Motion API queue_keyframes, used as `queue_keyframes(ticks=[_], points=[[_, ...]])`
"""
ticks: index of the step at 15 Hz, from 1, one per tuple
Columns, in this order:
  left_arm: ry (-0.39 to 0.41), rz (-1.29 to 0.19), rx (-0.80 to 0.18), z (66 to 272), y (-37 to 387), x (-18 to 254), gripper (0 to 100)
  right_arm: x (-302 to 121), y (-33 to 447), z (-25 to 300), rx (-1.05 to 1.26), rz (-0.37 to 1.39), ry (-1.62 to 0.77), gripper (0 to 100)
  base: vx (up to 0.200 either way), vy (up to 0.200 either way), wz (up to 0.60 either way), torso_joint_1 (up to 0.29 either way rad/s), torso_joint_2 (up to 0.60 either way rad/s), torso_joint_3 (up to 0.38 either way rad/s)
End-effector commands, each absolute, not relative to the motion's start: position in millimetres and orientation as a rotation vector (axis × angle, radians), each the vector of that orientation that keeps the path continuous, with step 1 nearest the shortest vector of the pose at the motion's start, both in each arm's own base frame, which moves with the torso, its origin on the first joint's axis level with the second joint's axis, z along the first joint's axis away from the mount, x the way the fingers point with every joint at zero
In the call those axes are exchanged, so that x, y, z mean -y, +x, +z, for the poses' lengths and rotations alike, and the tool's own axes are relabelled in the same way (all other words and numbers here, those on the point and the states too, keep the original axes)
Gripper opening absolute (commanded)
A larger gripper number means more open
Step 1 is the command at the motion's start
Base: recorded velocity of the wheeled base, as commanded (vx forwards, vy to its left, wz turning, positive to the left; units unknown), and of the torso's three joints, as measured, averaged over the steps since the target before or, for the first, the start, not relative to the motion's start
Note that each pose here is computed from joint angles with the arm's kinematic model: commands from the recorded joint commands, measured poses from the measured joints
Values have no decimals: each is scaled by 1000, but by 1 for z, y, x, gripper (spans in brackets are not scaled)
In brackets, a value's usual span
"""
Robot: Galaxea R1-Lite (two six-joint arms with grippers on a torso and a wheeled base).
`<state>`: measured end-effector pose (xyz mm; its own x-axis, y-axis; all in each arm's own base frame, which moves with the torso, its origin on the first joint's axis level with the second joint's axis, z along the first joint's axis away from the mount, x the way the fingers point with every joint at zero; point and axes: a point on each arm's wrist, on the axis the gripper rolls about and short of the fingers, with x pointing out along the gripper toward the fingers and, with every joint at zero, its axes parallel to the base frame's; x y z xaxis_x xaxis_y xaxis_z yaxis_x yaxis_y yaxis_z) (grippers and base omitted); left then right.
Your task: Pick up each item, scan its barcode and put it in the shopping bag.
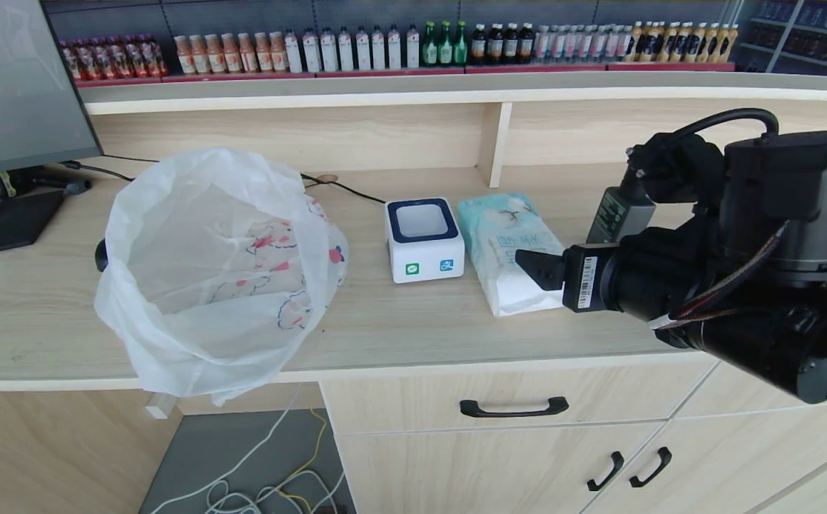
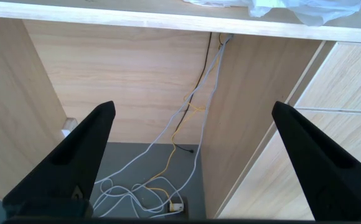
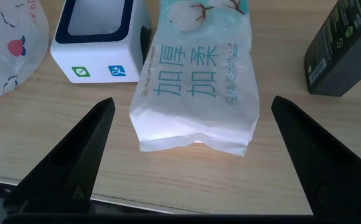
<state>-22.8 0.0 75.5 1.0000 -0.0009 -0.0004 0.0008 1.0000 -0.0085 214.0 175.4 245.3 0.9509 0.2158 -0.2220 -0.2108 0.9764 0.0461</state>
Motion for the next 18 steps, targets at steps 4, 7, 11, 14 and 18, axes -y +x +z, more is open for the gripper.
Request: queue_keyframes(ticks=[4, 7, 11, 14, 18], points=[[-9, 0, 2, 76, -23, 0, 100, -177, 237, 257, -250, 214, 24, 100, 0, 0, 0, 0, 0, 0], [-9, 0, 0, 75, -23, 0, 100, -171, 249, 265, -272, 217, 26, 100, 0, 0, 0, 0, 0, 0], [-9, -2, 0, 75, -23, 0, 100, -173, 263, 266, -305, 219, 18, 100, 0, 0, 0, 0, 0, 0], [-9, 0, 0, 75, -23, 0, 100, -184, 280, 267, -335, 244, 9, 100, 0, 0, 0, 0, 0, 0], [-9, 0, 2, 76, -23, 0, 100, -193, 296, 262, -371, 239, -8, 100, 0, 0, 0, 0, 0, 0]])
